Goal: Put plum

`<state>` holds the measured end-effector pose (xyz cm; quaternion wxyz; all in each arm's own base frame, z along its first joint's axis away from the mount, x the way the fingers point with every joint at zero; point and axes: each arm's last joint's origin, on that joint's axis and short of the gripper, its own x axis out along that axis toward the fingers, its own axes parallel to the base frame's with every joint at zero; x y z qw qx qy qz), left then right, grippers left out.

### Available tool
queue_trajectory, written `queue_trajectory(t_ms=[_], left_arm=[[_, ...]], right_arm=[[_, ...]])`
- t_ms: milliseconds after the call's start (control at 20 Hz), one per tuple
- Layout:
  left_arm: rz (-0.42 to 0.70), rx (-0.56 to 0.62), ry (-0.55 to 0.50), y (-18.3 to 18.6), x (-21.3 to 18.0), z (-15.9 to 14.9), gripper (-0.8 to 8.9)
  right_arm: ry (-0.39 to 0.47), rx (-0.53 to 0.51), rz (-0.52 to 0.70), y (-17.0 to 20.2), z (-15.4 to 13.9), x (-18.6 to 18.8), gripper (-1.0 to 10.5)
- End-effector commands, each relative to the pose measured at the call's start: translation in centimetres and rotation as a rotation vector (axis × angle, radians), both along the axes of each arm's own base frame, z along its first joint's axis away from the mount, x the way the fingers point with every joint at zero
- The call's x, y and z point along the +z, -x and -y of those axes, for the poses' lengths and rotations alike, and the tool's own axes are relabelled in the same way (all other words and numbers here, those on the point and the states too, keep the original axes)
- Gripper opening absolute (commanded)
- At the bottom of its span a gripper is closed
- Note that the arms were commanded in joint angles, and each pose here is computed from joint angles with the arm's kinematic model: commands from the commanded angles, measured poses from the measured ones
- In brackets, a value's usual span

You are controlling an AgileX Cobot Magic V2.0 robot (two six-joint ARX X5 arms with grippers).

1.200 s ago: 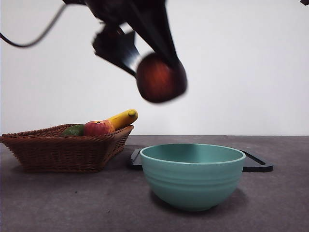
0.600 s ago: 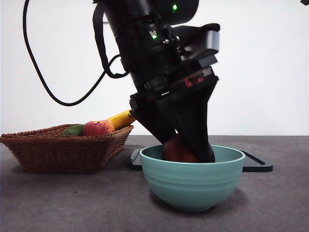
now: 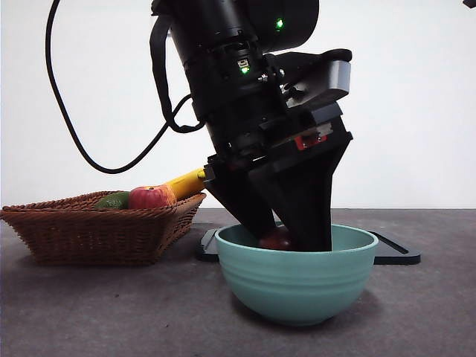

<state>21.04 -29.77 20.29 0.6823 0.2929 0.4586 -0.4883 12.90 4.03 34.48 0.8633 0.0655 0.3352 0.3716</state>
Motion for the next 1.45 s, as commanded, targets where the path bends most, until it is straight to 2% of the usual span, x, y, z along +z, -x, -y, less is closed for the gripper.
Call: queue_trajectory(t_ms=[50, 250, 450, 700, 900, 1000, 1150, 1300, 1450], left_arm=[[0.005, -0.004, 0.007, -0.1, 0.4, 0.9, 4.05], [0.016, 0.003, 0.029, -0.3, 3.1, 1.1, 4.05], [0.082, 0.076, 0.154, -1.0, 8.0, -0.1, 4.05], [0.203, 0.236, 0.317, -2.2, 14.2, -5.9, 4.05], [0.205, 0.359, 0.442, -2.8, 17.4, -11.4, 4.04], [0.193, 0.408, 0.482, -2.8, 18.0, -13.8, 4.04], [0.156, 0.464, 0.474, -1.8, 17.3, -16.6, 4.04], [0.08, 0.452, 0.48, 0.4, 15.2, -18.2, 4.03], [-0.045, 0.404, 0.49, 2.9, 12.7, -19.2, 4.02]], right_arm=[[-0.005, 0.003, 0.02, -0.1, -0.1, 0.5, 4.0], [-0.005, 0.003, 0.021, -0.1, -0.1, 0.5, 4.0], [0.001, 0.01, 0.03, -0.1, -0.1, 0.5, 4.0], [0.004, 0.013, 0.035, -0.1, -0.1, 0.6, 4.0], [0.013, 0.022, 0.047, -0.1, -0.1, 0.6, 4.0], [0.013, 0.023, 0.047, -0.1, -0.1, 0.6, 4.0], [0.014, 0.022, 0.048, -0.1, -0.1, 0.6, 4.0], [0.014, 0.022, 0.048, -0.1, -0.1, 0.6, 4.0], [0.016, 0.02, 0.047, -0.1, -0.1, 0.5, 4.0]])
